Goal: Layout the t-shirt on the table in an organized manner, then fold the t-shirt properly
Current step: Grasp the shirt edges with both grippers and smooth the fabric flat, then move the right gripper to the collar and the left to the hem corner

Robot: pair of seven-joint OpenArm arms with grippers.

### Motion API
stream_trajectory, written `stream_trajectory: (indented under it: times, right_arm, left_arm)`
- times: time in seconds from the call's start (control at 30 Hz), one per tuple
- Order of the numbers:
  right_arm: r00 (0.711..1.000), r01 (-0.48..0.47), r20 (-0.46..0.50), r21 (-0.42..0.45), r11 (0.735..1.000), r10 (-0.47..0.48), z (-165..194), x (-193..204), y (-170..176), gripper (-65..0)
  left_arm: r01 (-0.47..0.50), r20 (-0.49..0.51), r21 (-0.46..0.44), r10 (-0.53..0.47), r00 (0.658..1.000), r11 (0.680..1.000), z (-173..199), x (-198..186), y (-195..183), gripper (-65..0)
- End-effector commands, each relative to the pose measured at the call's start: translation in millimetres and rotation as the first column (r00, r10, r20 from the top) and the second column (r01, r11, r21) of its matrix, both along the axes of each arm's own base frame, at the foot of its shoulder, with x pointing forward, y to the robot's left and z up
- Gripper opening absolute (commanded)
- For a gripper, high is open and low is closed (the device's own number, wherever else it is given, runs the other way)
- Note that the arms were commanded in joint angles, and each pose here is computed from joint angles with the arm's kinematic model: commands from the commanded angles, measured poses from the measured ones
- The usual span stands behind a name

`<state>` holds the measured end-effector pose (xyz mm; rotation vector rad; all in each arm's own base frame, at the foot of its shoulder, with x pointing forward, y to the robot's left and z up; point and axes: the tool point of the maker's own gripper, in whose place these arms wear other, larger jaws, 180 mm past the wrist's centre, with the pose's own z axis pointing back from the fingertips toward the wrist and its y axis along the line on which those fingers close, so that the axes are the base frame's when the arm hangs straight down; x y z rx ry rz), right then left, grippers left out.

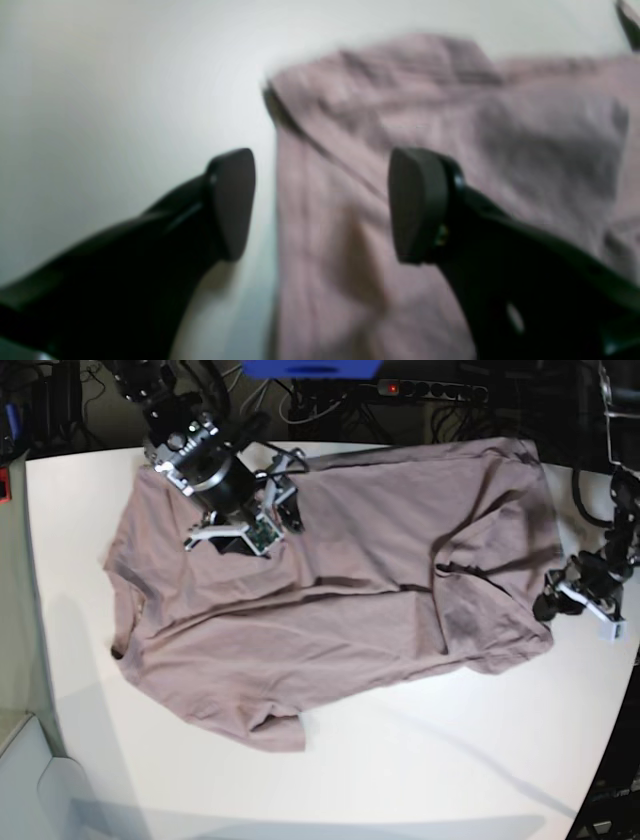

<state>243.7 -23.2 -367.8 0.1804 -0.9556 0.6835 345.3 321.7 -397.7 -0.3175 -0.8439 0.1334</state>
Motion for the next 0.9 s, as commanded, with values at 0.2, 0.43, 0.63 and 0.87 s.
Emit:
stream_trajectory:
  times: [0.2,0.43,0.63,0.87]
  right_arm:
    - [0.994,0.080,0.070,-0.003,0.997,-0.079,14.5,26.0,-28.7,-26.5]
    - [0.991,0.128,0.034,-0.064,0.990,-0.126,-13.3,54.1,-51.6,-26.5]
    - [0.982,0.181,0.068,-0.075,0.981,-0.176,-5.3,74.2,-73.0,-26.5]
    - [0.981,0.192,0.028,-0.103,0.976,-0.190,-22.3,71.0,-81.7,-26.4]
  left_arm:
    - [-0.045,0.142,-0.063,0.054,0.988,0.997,56.9,-7.0,-5.3,-24.1]
    - [0.049,0.172,-0.113,-0.029,0.985,0.992,81.6,-7.7,-59.9,-24.1]
    - [0.133,0.150,-0.211,-0.103,0.983,0.968,75.9,-14.8,-133.9,-24.1]
    - [0.127,-0.038,-0.038,-0.129,0.991,0.991,18.6,-24.9,-156.3,-23.8]
